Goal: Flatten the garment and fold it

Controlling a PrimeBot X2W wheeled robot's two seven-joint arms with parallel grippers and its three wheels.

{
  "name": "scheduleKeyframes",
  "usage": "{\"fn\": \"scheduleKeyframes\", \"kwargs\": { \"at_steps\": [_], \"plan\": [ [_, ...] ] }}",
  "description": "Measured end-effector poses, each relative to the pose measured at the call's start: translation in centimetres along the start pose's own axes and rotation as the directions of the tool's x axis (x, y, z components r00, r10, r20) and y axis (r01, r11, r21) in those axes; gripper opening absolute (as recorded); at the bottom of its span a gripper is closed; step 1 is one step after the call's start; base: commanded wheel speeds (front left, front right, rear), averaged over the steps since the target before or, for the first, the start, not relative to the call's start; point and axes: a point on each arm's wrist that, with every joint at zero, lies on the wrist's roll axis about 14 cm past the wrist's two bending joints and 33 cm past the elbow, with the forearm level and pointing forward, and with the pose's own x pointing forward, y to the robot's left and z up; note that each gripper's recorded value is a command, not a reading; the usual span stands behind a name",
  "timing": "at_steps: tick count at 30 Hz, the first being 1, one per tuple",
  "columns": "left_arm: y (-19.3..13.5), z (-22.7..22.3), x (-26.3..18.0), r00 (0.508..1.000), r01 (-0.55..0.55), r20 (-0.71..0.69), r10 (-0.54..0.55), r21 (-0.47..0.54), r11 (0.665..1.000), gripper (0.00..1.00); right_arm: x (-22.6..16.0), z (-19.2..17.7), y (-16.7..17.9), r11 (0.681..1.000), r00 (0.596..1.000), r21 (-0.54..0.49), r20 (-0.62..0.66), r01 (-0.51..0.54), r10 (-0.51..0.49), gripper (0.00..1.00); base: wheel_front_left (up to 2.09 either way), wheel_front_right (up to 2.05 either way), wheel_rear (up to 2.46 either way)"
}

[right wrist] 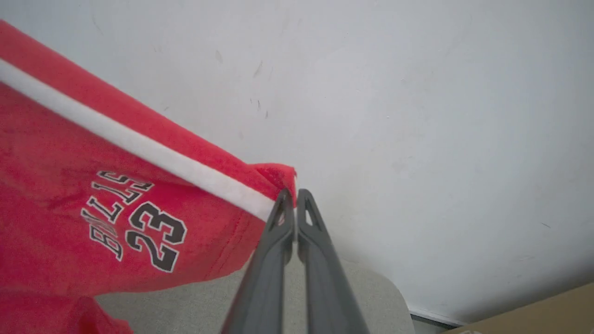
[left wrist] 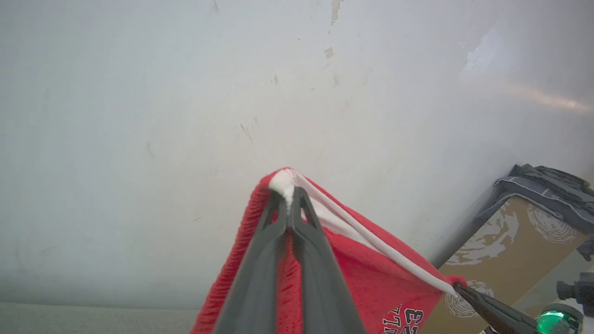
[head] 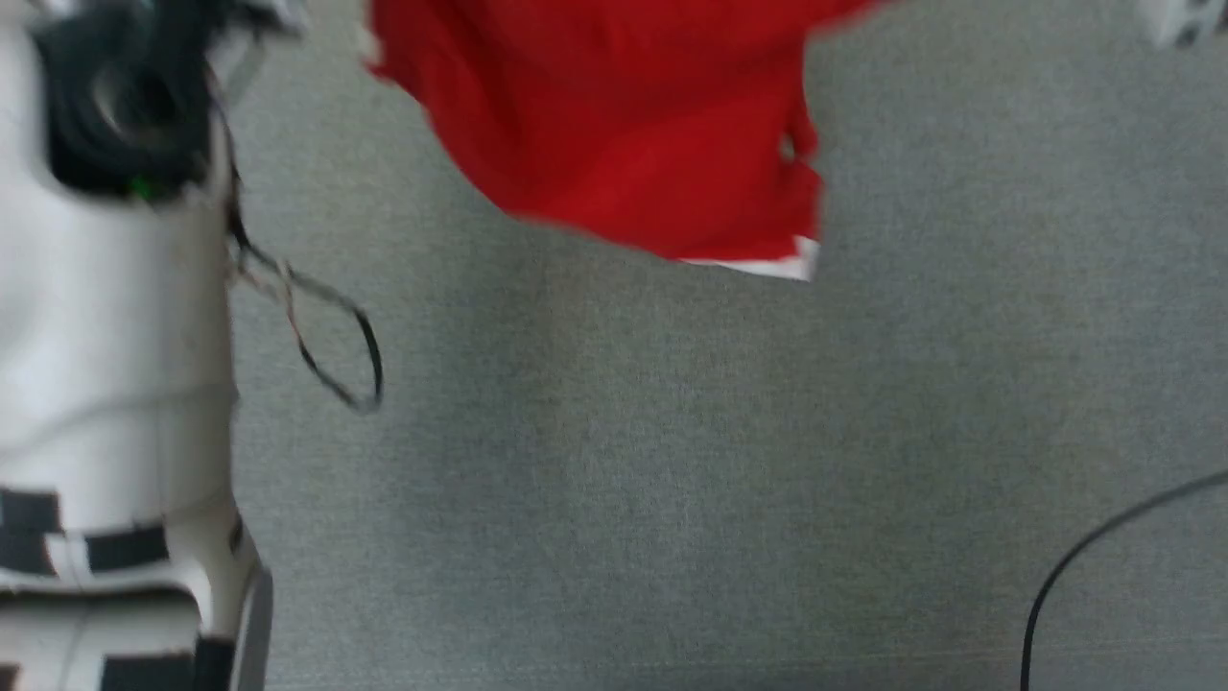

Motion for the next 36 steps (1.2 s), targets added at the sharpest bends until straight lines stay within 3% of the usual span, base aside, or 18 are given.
{"fn": "scheduleKeyframes", "kwargs": {
  "at_steps": [5, 10, 14, 19, 24, 29, 36],
  "plan": [
    [1.9, 2.8, 4.7, 0.993, -0.039, 0.111, 0.038, -0.001, 0.999, 0.00, 4.5, 2.8, -1.5, 0.998, 0.996, -0.044, 0.079, 0.052, -0.048, 0.00, 0.00, 0.00, 0.00],
    [4.3, 4.4, 7.9, 0.967, -0.064, 0.245, 0.065, -0.015, 0.998, 0.00, 8.0, 5.3, -2.5, 0.995, 0.969, -0.023, 0.228, 0.099, -0.091, 0.00, 0.00, 0.00, 0.00],
    [6.8, 3.2, 9.3, 0.951, -0.074, 0.297, 0.086, -0.051, 0.996, 0.00, 10.2, 4.5, -2.3, 0.994, 0.951, 0.010, 0.291, 0.109, -0.107, 0.00, 0.00, 0.00, 0.00],
    [10.1, -1.3, 9.5, 0.964, -0.100, 0.240, 0.117, -0.079, 0.992, 0.00, 12.4, -0.5, -1.3, 0.995, 0.971, 0.044, 0.219, 0.085, -0.092, 0.00, 0.00, 0.00, 0.00],
    [13.2, -8.5, 6.5, 0.983, -0.169, 0.051, 0.174, -0.100, 0.981, 0.00, 11.8, -9.4, 1.7, 0.997, 1.000, 0.082, -0.006, 0.011, -0.011, 0.00, 0.00, 0.00, 0.00],
    [14.0, -15.2, 1.0, 0.963, -0.227, -0.169, 0.211, -0.083, 0.970, 0.00, 7.4, -16.9, 4.4, 0.988, 0.972, 0.142, -0.219, -0.054, 0.085, 0.00, 0.00, 0.00, 0.00],
    [12.1, -20.0, -9.1, 0.897, -0.264, -0.378, 0.229, -0.042, 0.964, 0.00, -2.2, -22.8, 7.4, 0.963, 0.897, 0.245, -0.394, -0.108, 0.201, 0.00, 0.00, 0.00, 0.00]
  ]
}}
